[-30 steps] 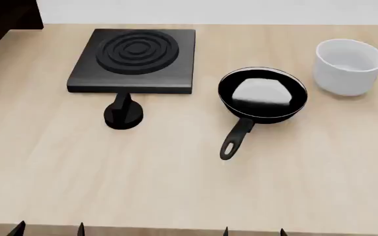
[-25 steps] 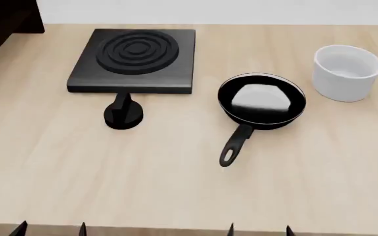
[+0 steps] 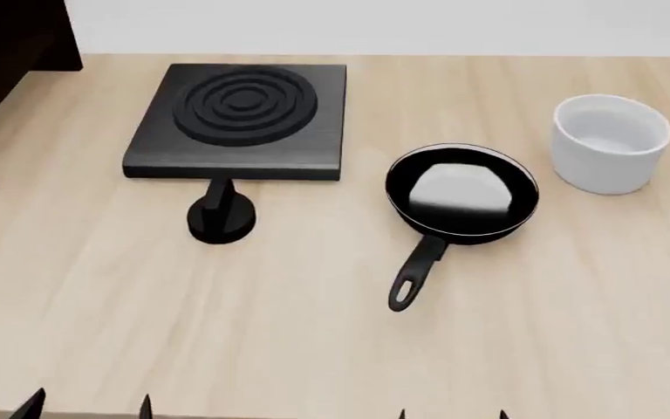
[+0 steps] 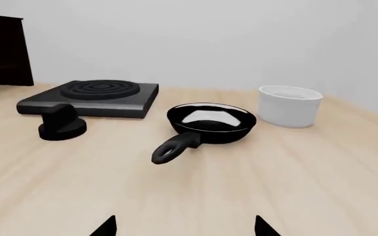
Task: Put the frying pan on the cabinet shelf.
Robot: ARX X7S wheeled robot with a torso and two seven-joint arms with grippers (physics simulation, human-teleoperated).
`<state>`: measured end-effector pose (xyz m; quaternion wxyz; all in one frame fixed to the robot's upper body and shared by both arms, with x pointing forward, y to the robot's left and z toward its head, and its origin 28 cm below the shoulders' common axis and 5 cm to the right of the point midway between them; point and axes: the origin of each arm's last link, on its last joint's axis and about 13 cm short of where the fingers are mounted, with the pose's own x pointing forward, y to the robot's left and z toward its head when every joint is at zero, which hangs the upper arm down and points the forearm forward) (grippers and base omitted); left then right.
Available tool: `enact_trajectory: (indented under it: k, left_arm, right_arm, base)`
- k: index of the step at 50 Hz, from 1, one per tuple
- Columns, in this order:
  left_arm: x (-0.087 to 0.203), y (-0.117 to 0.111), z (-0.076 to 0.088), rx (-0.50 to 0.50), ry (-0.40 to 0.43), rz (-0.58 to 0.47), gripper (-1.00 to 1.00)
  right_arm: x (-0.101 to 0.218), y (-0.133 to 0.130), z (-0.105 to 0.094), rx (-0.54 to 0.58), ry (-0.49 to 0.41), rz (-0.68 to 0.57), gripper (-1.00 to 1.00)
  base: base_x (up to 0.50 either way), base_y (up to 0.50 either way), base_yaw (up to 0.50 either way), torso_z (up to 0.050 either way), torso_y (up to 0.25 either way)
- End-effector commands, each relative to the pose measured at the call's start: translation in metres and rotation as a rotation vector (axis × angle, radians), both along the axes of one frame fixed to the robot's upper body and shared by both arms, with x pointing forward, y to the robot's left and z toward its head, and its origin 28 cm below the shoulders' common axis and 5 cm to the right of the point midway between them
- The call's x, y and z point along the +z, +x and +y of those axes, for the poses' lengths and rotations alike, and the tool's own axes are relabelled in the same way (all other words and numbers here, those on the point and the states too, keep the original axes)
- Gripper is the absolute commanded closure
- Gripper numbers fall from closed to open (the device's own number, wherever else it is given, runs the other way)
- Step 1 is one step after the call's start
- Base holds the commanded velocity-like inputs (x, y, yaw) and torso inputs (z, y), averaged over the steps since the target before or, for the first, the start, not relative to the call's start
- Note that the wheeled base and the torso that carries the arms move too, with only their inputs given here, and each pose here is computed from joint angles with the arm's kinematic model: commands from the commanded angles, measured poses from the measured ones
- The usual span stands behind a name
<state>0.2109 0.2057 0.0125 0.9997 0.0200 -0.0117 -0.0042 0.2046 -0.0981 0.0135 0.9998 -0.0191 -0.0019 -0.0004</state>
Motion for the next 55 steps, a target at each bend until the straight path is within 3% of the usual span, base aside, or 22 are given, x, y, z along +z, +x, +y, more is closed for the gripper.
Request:
enact_trajectory:
  k: [1, 25, 35, 49, 55]
  left_arm:
    - [-0.0028, 0.0007, 0.0008, -0.004, -0.011, -0.005, -1.0]
    - [-0.0016, -0.0012, -0.0008, -0.006, -0.026, 0.016, -1.0]
    - [-0.0013, 0.0013, -0.0002, 0.015, -0.098, 0.043, -1.0]
    - [0.0026, 0.0003, -0.0009, 0.008, -0.093, 0.041, -1.0]
    - [0.0026, 0.0014, -0.0008, 0.008, -0.096, 0.038, -1.0]
  right_arm:
    - [0.0011, -0.0028, -0.0001, 0.003, -0.012, -0.001, -1.0]
    - [0.0032, -0.0007, 0.0015, 0.003, -0.031, 0.008, -1.0]
    - [0.0045, 0.0006, 0.0005, -0.009, -0.01, -0.004, -1.0]
    - [0.0081, 0.0003, -0.0011, -0.017, -0.025, -0.024, -1.0]
    - [0.0093, 0.0001, -0.0009, -0.016, -0.016, -0.025, -1.0]
  base:
    - [0.0, 0.0, 0.0, 0.05, 0.0]
    - [0.0, 0.0, 0.0, 0.049, 0.0]
    - [0.0, 0.0, 0.0, 0.003, 0.0]
    - [0.0, 0.0, 0.0, 0.0, 0.0]
    - [0.09, 0.45, 0.0, 0.0, 0.0]
